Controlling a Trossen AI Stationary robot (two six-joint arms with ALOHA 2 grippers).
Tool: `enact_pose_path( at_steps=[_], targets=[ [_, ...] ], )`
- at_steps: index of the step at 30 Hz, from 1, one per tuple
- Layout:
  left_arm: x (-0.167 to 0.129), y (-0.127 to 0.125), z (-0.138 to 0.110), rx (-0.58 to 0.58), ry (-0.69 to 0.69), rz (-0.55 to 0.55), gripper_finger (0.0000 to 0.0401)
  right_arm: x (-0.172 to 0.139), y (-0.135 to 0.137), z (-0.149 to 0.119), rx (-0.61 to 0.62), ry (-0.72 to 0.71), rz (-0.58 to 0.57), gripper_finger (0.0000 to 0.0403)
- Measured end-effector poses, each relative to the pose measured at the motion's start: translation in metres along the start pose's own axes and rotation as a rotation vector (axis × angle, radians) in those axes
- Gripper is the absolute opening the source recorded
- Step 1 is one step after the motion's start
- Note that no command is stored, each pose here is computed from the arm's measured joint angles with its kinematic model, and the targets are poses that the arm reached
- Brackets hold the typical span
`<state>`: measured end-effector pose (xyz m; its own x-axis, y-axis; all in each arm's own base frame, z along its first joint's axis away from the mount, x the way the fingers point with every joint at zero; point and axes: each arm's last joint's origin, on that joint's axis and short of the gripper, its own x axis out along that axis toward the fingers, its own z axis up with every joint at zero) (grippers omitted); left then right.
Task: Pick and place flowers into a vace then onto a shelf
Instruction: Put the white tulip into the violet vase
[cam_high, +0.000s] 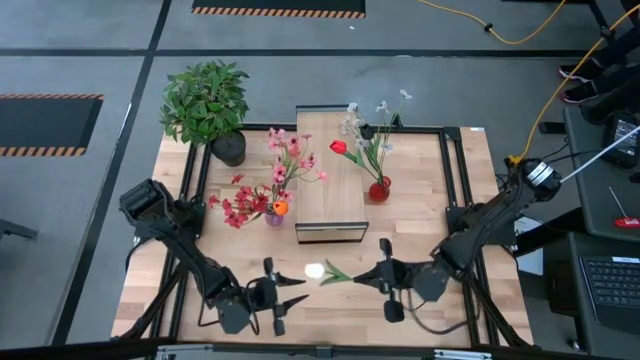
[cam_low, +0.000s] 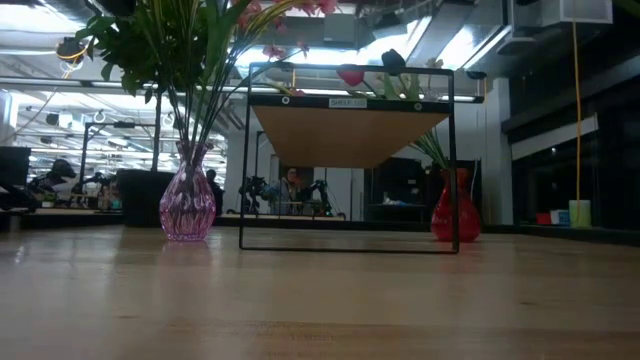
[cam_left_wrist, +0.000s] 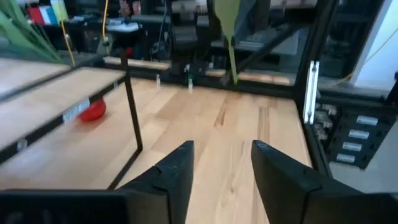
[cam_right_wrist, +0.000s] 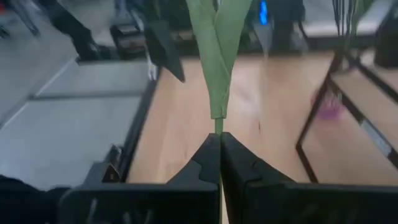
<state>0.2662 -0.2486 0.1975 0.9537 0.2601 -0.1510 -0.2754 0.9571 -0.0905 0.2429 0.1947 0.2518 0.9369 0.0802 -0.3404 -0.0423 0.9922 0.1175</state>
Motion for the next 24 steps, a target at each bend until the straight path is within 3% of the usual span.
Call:
enact_pose_path(
  at_steps=[5, 13, 24],
  targets=[
    [0.009, 0.002, 0.011, 0.005, -0.055, 0.003, 0.0165, -0.001, -0.01, -0.019, -0.075, -0.155, 0.044, 0.0],
    [0.032, 0.014, 0.023, 0.009, -0.082, -0.057, 0.0183, -0.007, -0.026, -0.032, -0.08, -0.351, 0.08, 0.0],
    [0.068, 0.038, 0.044, -0.024, -0.167, -0.201, 0.0199, -0.005, -0.034, -0.035, -0.134, -0.375, 0.094, 0.0]
  ],
)
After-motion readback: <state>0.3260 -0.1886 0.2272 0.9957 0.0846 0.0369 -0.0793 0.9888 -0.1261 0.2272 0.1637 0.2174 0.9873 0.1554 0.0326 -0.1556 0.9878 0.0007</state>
